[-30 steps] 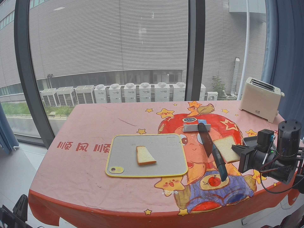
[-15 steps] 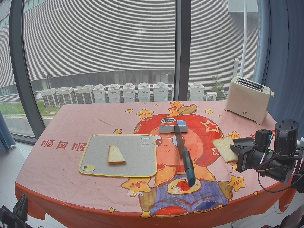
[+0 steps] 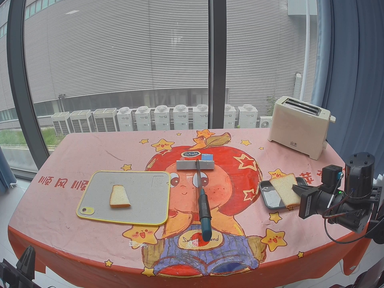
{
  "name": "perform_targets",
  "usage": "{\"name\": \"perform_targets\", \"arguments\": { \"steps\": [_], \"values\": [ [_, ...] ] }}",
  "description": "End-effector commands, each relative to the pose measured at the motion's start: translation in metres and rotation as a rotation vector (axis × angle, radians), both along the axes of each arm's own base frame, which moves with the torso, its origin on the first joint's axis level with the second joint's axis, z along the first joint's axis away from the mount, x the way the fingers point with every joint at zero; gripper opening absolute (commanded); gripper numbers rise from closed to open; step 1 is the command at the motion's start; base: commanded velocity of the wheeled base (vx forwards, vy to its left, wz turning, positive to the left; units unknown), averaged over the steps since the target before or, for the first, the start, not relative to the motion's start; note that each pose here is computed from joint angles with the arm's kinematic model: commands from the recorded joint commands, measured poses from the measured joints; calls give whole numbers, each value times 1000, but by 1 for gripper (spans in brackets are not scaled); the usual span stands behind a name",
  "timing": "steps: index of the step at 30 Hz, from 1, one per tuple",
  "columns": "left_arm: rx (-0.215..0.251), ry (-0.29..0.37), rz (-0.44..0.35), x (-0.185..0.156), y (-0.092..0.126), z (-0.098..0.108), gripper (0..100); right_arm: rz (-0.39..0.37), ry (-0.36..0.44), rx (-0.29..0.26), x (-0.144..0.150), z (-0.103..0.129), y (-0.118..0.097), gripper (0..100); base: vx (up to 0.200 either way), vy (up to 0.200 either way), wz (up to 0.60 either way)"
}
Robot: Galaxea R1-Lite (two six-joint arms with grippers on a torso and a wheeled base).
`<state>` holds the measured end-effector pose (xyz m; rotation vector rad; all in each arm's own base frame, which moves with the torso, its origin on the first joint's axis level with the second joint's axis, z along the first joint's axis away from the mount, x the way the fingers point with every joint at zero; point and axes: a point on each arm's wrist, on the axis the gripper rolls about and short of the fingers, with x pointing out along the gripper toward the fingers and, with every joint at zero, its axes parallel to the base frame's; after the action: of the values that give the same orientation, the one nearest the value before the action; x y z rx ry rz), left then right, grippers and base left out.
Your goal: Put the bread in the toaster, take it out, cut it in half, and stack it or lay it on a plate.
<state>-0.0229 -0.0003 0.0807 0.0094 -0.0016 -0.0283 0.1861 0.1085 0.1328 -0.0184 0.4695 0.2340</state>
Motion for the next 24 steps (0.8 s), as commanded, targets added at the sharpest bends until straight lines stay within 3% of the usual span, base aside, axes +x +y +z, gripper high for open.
{"name": "perform_targets", "arguments": {
  "steps": [1, 9, 19, 24],
  "values": [
    [0, 1, -1, 0, 0, -5, 0, 1, 16, -11, 1, -4, 1, 0, 0, 0, 0],
    [0, 1, 1, 0, 0, -5, 0, -43, 41, -10, 12, -10, -3, 0, 0, 0, 0],
    [0, 1, -1, 0, 0, -5, 0, -95, 152, -65, 37, -41, -2, 0, 0, 0, 0],
    [0, 1, -1, 0, 0, -5, 0, -153, 157, 7, 52, -48, 2, 0, 0, 0, 0]
  ]
}}
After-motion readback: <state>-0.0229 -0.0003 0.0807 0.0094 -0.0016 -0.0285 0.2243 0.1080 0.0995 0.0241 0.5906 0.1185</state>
